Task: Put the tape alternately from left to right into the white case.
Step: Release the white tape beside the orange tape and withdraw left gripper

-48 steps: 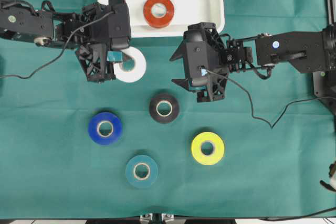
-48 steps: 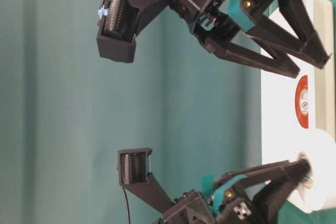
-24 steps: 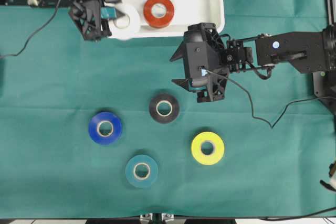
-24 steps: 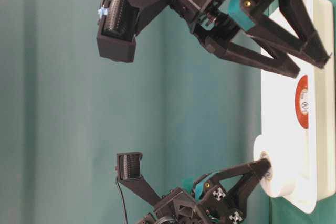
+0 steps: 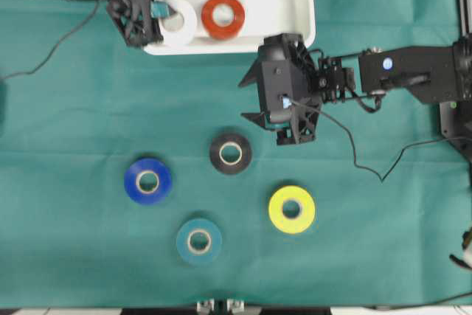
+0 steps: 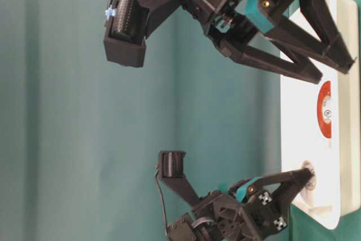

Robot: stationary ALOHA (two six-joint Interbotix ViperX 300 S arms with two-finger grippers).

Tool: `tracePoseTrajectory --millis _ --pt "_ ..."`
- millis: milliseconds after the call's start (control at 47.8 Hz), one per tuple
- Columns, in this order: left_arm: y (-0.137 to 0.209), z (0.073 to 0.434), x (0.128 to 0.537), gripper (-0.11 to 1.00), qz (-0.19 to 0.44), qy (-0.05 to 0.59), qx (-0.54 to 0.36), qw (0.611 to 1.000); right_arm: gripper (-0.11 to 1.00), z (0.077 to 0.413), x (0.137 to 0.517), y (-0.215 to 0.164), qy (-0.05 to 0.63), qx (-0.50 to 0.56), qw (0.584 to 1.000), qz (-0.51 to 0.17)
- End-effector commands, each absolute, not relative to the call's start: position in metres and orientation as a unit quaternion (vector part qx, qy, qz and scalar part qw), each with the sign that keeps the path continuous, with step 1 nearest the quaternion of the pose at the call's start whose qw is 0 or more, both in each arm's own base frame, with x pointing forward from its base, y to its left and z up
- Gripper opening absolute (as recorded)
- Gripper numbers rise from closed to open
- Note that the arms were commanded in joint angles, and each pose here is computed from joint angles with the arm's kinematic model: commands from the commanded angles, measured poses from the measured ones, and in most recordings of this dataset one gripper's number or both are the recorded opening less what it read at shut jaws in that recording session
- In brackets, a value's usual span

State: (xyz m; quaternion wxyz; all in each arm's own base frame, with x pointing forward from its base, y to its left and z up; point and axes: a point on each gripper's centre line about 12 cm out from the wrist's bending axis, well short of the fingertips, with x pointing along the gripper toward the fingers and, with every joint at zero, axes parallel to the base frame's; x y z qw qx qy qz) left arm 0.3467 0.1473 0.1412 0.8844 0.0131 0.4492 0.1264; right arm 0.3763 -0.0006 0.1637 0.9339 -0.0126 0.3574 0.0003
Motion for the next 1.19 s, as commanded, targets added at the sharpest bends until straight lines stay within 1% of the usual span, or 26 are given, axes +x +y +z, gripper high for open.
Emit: tracePoseTrajectory --millis 0,230,272,314,356,439,586,628,670,711,774,1172 --pt "0.154 0.155 0.353 -0.03 0.134 0.429 0.020 0.893 0.67 0.179 0.378 0.001 0.335 -0.013 0.942 0.002" --pt "0.155 0.155 0.352 -0.03 0.131 0.430 0.028 0.893 0.67 0.179 0.379 0.001 0.333 -0.012 0.943 0.002" --pt "0.155 0.155 0.352 -0.01 0.131 0.430 0.028 0.893 0.67 0.180 0.379 0.001 0.332 -0.013 0.943 0.002" --pt "0.154 0.155 0.351 0.04 0.130 0.431 0.027 0.892 0.67 0.180 0.379 0.001 0.331 -0.012 0.944 0.002" --pt "0.154 0.155 0.351 0.10 0.131 0.431 0.027 0.892 0.67 0.180 0.379 0.001 0.331 -0.012 0.944 0.002" --pt "0.153 0.156 0.350 0.31 0.130 0.430 0.028 0.893 0.67 0.180 0.379 0.001 0.332 -0.012 0.943 0.002" --pt "0.152 0.160 0.348 0.75 0.131 0.427 0.030 0.894 0.67 0.180 0.379 0.001 0.331 -0.013 0.944 0.003" --pt "0.152 0.161 0.347 0.85 0.131 0.425 0.030 0.895 0.67 0.180 0.379 0.001 0.331 -0.012 0.944 0.002" --pt "0.152 0.162 0.347 0.92 0.132 0.424 0.030 0.896 0.67 0.180 0.379 0.001 0.331 -0.012 0.944 0.002" --pt "0.152 0.163 0.346 0.94 0.132 0.423 0.030 0.896 0.67 0.180 0.379 0.001 0.331 -0.013 0.944 0.003" --pt "0.151 0.163 0.346 0.92 0.132 0.422 0.030 0.896 0.67 0.180 0.379 0.001 0.331 -0.013 0.944 0.003" --pt "0.143 0.165 0.347 0.92 0.124 0.420 0.032 0.898 0.67 0.180 0.379 0.001 0.331 -0.009 0.944 0.001"
